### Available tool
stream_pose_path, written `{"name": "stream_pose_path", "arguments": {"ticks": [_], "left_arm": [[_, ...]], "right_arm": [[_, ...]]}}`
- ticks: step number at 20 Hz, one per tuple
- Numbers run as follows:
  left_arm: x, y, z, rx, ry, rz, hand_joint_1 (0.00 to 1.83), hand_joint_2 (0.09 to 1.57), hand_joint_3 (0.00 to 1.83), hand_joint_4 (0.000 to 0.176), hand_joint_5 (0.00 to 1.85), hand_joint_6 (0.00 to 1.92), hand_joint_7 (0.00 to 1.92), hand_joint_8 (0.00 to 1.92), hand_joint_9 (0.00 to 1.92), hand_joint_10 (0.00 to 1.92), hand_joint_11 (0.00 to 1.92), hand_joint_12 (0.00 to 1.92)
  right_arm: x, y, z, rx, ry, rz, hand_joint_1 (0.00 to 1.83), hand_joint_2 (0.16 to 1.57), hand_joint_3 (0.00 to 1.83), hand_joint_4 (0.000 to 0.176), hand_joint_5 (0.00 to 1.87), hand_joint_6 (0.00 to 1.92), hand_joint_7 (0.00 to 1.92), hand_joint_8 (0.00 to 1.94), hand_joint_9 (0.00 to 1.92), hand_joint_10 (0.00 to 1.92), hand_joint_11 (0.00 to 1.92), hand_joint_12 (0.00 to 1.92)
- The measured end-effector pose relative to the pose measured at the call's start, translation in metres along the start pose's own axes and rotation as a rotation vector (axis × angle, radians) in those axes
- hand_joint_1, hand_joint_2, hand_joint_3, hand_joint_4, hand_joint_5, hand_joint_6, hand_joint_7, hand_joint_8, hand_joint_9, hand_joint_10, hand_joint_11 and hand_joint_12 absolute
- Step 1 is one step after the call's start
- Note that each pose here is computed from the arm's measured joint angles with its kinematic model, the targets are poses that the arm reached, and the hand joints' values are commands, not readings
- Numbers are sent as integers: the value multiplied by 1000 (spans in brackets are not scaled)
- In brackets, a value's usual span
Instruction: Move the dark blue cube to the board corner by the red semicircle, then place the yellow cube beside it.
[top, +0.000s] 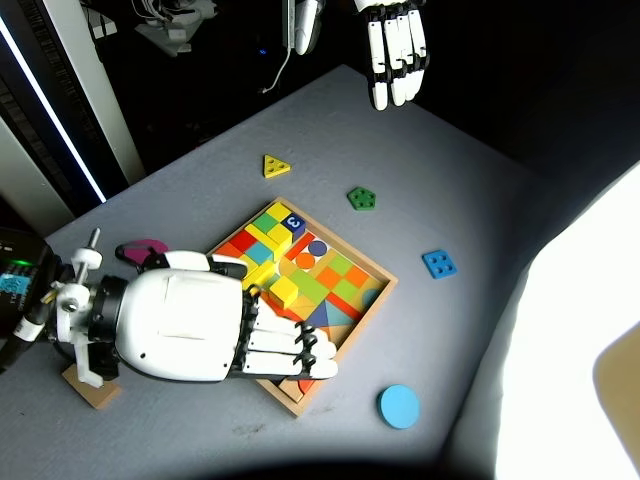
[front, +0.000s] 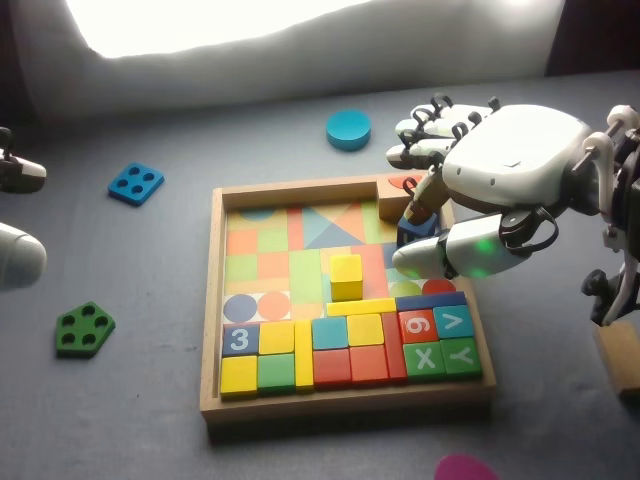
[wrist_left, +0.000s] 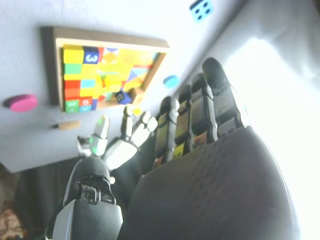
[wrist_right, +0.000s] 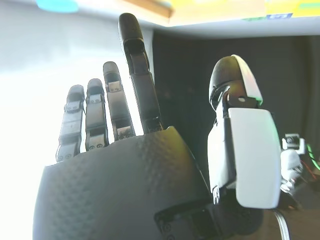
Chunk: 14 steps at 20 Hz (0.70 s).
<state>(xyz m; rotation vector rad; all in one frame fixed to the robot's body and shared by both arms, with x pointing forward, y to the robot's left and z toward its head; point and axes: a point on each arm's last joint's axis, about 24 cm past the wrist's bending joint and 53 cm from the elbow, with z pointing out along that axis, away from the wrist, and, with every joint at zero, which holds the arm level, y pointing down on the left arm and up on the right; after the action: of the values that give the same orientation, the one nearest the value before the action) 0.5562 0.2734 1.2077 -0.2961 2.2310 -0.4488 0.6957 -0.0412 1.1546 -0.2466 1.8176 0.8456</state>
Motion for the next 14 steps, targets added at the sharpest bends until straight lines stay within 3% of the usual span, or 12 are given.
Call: {"name": "stream_pose_path", "arguments": {"ticks": [2, 9, 14], "left_arm": [[0, 0, 0, 0, 0, 1, 13, 1173, 0, 35, 119, 4, 90, 3, 96, 2, 0, 465], [1, 0, 0, 0, 2, 3, 0, 1169, 0, 38, 110, 6, 85, 4, 94, 3, 0, 496], [0, 0, 0, -1, -1, 4, 0, 1172, 0, 36, 116, 4, 90, 3, 105, 5, 0, 515]], "right_arm": [[3, -4, -2, 9, 7, -6, 0, 1134, 0, 5, 815, 5, 189, 1, 0, 0, 0, 0], [2, -7, -2, 13, 1, -11, 0, 1143, 2, 0, 818, 4, 195, 5, 0, 0, 0, 0], [0, -20, -1, 35, -13, -16, 0, 1143, 2, 0, 797, 1, 197, 4, 0, 0, 0, 0]]}}
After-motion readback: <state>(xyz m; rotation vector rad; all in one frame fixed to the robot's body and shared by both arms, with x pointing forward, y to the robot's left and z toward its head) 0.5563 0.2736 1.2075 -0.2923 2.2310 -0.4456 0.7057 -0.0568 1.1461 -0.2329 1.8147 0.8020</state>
